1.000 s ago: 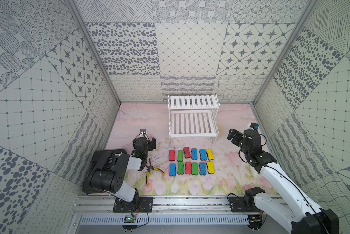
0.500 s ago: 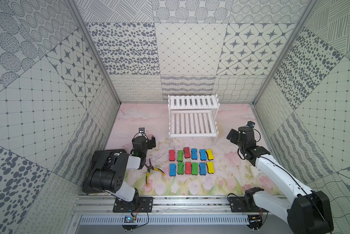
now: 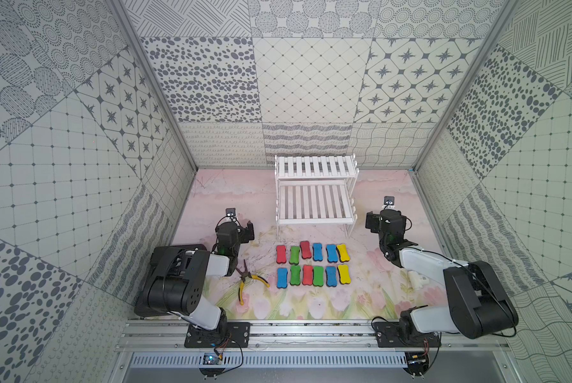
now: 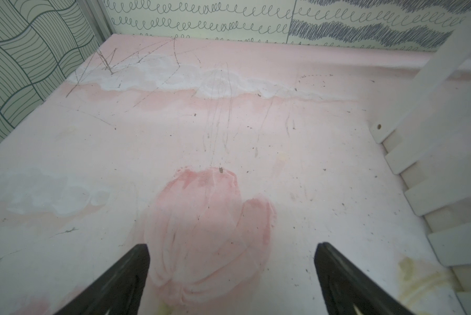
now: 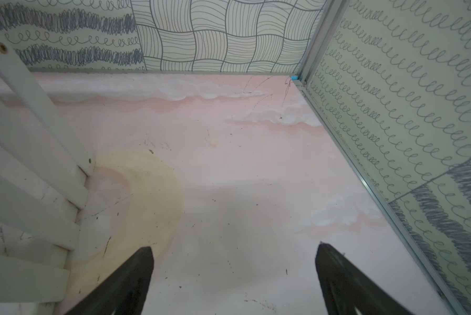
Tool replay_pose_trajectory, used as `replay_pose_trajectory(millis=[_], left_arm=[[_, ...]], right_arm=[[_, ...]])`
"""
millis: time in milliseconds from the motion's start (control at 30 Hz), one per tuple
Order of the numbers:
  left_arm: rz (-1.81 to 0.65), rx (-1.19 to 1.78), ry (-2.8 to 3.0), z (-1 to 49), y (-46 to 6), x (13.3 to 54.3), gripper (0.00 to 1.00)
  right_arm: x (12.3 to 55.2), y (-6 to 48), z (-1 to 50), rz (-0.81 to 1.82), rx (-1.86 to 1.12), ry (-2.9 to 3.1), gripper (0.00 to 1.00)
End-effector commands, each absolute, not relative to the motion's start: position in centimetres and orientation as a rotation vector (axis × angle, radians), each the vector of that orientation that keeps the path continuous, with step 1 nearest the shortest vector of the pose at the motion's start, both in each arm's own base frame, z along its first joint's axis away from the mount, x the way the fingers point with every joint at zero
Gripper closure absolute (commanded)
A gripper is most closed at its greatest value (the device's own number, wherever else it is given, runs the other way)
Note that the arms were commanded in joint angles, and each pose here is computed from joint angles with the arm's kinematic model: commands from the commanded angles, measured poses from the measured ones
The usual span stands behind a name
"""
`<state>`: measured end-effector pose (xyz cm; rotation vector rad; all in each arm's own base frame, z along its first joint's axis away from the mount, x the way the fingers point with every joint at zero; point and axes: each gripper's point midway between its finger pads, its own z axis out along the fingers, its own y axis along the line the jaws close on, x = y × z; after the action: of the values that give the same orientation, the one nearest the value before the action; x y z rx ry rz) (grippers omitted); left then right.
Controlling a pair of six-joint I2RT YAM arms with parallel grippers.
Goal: Remove the whiteboard erasers from the shelf
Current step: Reset both arms
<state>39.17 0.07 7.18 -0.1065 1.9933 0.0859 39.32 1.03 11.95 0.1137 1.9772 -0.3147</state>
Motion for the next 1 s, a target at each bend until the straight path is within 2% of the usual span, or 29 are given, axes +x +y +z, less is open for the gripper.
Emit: replay_pose_trajectory(millis=[0, 500, 967], left_arm=[[0.061, -0.109, 1.965, 7.9, -0.1, 39.7, 0.01], [0.058, -0.11, 1.967, 7.9, -0.2, 39.7, 0.01], [0.059, -0.111, 1.967, 7.9, -0.1, 39.6, 0.01]], right_arm=[[40.6, 1.4, 13.5, -0.301, 0.064, 1.849, 0.03], [40.3, 0.8, 10.5, -0.064, 0.042, 1.892, 0.03], [40.5, 0.4, 10.6, -0.027, 0.06, 1.871, 0.03]])
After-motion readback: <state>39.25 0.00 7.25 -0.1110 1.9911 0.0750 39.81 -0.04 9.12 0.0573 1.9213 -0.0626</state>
